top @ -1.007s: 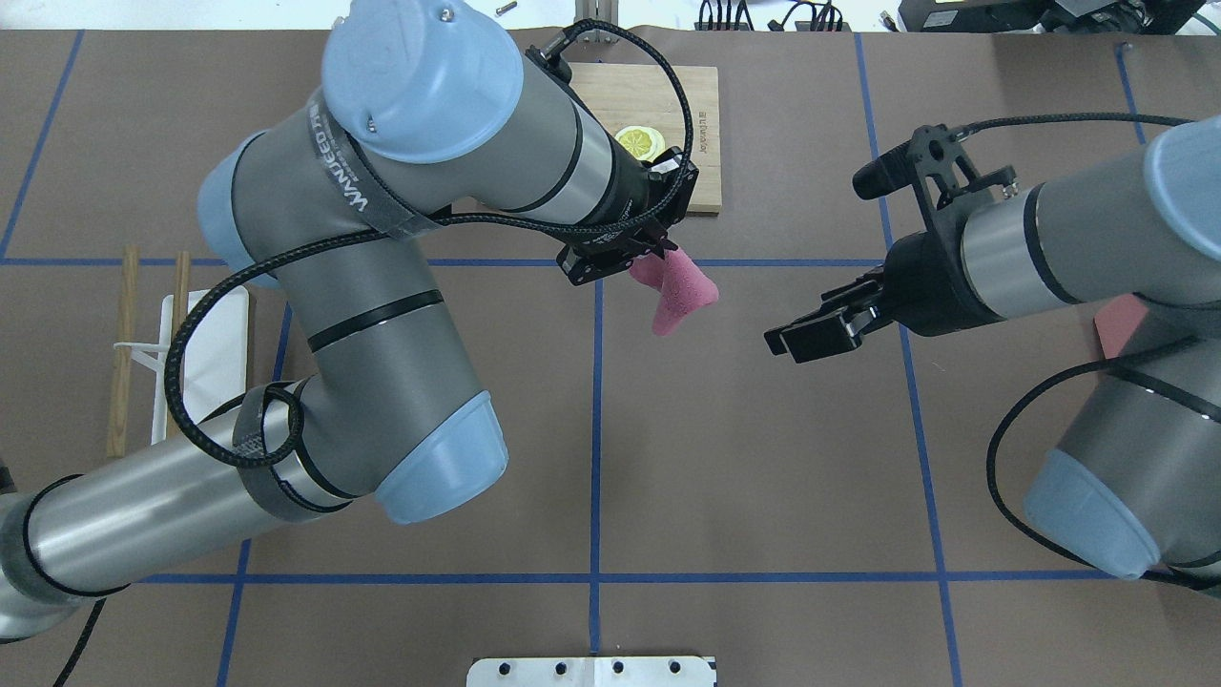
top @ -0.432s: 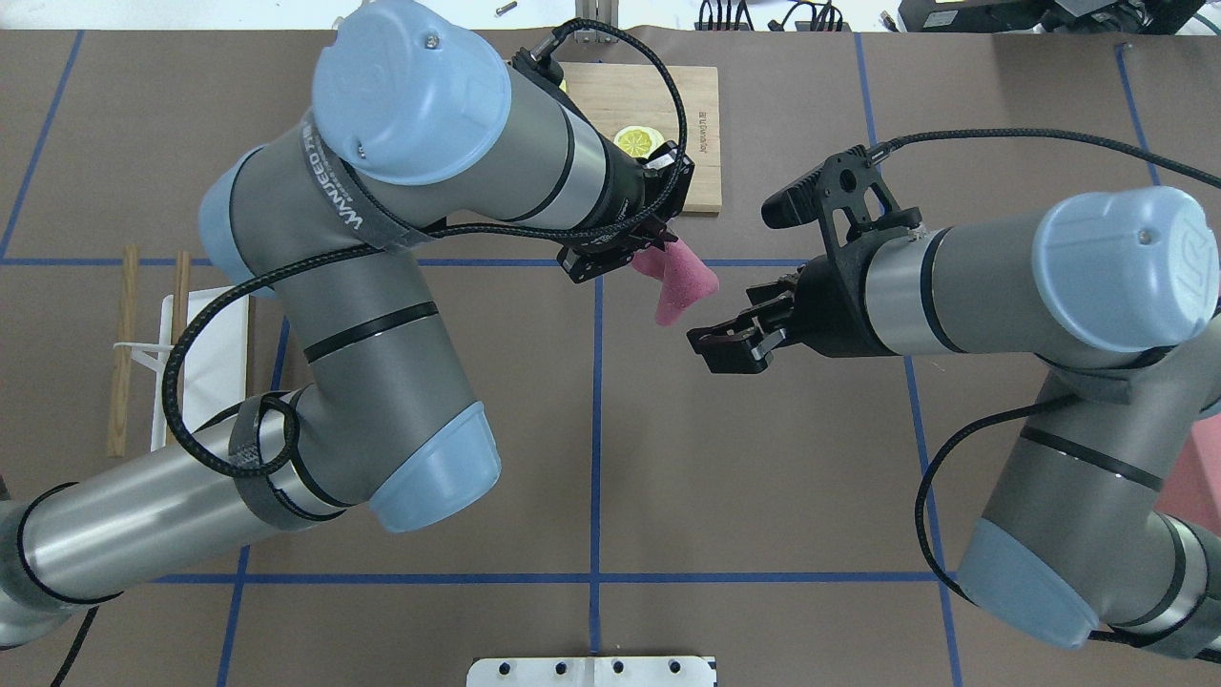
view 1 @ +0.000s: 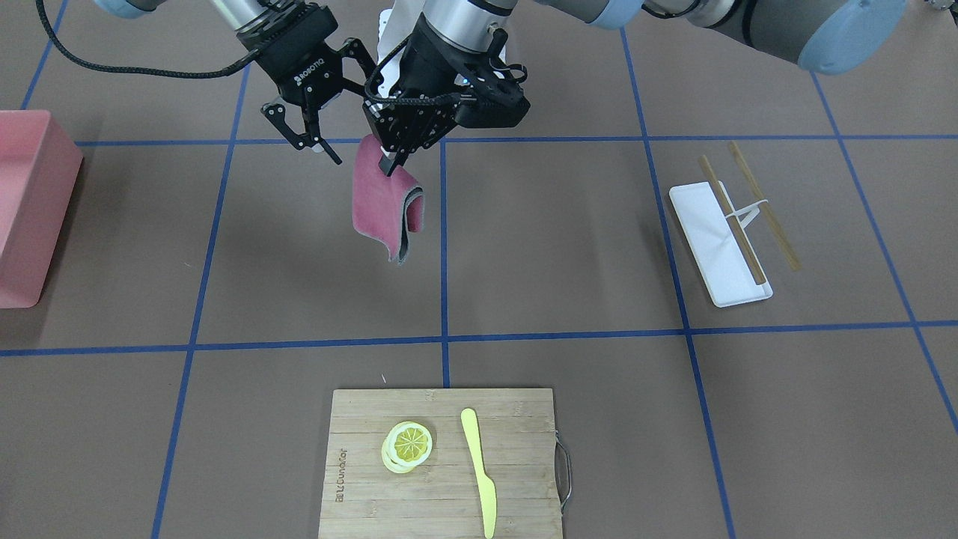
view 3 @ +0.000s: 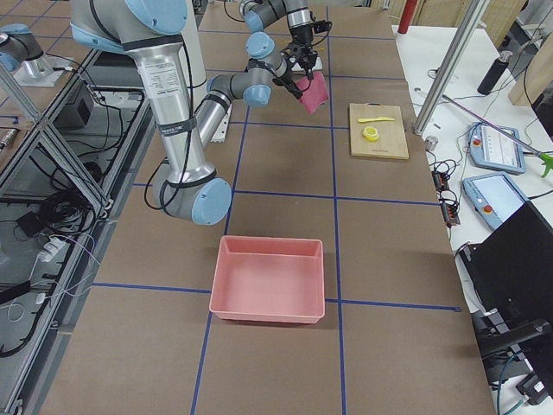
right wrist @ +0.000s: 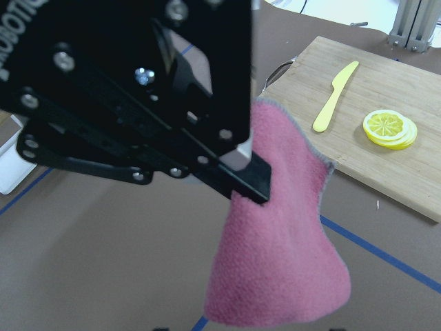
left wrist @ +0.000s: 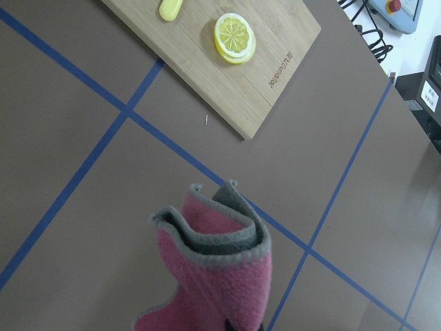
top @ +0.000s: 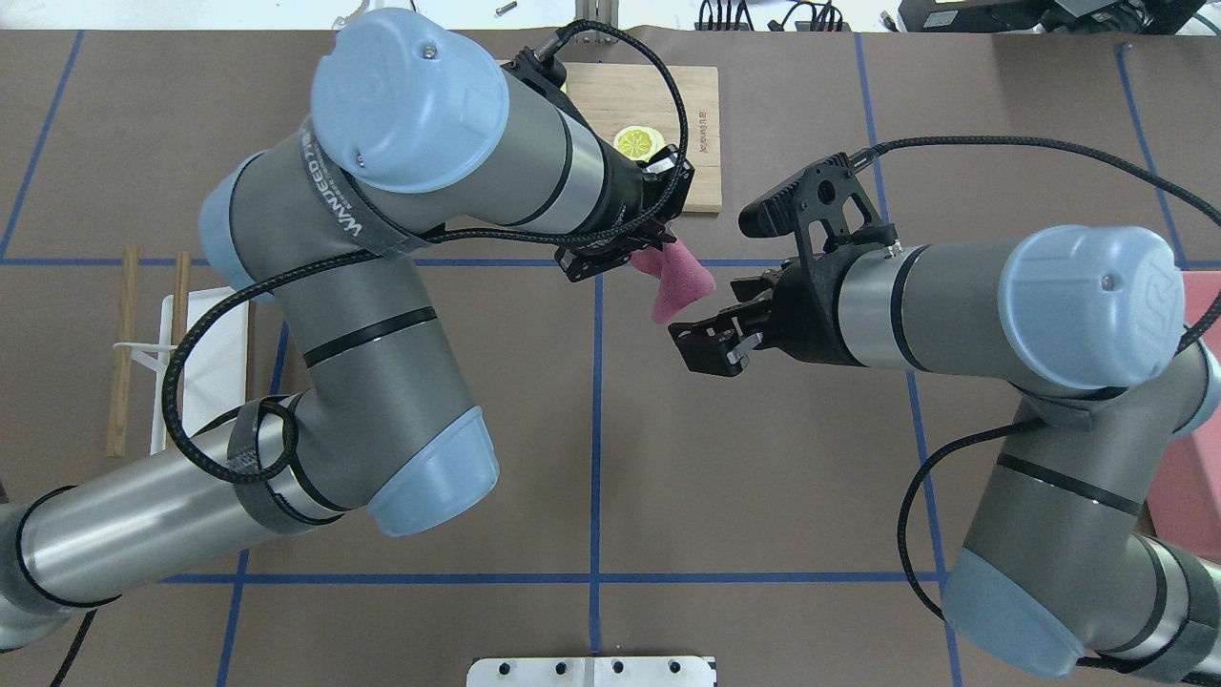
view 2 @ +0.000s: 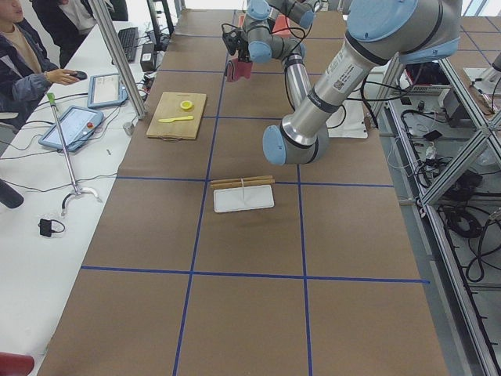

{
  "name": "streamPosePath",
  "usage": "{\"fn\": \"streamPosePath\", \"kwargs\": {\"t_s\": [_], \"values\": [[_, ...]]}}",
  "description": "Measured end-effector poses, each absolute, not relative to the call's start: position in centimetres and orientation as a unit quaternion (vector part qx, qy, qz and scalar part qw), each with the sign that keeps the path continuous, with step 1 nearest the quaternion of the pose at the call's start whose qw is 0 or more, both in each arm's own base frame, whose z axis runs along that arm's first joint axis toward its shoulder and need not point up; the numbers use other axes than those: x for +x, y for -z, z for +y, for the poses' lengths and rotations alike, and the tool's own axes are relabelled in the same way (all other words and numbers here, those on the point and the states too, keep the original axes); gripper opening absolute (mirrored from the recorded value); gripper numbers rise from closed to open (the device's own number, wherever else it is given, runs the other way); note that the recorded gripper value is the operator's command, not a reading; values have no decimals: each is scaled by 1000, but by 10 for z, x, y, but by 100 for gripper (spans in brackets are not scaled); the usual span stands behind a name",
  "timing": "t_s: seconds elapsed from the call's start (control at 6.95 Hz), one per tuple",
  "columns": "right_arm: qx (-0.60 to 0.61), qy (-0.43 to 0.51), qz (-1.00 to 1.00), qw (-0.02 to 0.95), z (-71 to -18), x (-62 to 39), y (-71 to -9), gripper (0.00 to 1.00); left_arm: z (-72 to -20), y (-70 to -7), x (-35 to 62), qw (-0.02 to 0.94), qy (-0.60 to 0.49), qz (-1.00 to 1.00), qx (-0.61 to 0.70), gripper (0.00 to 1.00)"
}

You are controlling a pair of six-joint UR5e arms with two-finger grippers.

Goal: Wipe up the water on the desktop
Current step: 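Grasp the pink cloth with the right gripper and release it from the left gripper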

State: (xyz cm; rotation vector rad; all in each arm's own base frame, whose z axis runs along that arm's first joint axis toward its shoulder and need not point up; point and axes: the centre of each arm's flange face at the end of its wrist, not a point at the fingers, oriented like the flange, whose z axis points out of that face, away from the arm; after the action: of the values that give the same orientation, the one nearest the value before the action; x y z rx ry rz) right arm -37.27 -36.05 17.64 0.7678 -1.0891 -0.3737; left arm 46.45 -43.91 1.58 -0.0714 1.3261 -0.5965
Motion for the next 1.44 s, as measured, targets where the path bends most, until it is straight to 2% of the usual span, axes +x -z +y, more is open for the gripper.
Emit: {"fn": "streamPosePath", "kwargs": {"t_s": [0.14,0.29,0.58,0.72,0.86,1.01,1.15,1.44], "values": [[362,167,-498,770,-357,-376,-175,78,-436,-16,466,746,273,606,-40,0],[365,165,-496,770,-355,-378,-174,71,-432,-15,468,744,278,604,-58,0],[368,162,-496,770,-353,-378,-173,67,-423,-12,467,732,299,602,-110,0],[371,160,-494,770,-353,-378,-173,43,-421,-11,466,726,310,601,-128,0],[374,158,-492,770,-351,-379,-173,14,-419,-8,464,720,317,601,-138,0],[376,157,-491,770,-348,-378,-173,0,-417,-6,462,717,319,603,-142,0],[377,157,-492,769,-345,-377,-174,0,-416,-5,460,715,318,606,-143,0],[373,158,-494,769,-338,-372,-177,0,-414,-3,456,713,316,609,-142,85]]}}
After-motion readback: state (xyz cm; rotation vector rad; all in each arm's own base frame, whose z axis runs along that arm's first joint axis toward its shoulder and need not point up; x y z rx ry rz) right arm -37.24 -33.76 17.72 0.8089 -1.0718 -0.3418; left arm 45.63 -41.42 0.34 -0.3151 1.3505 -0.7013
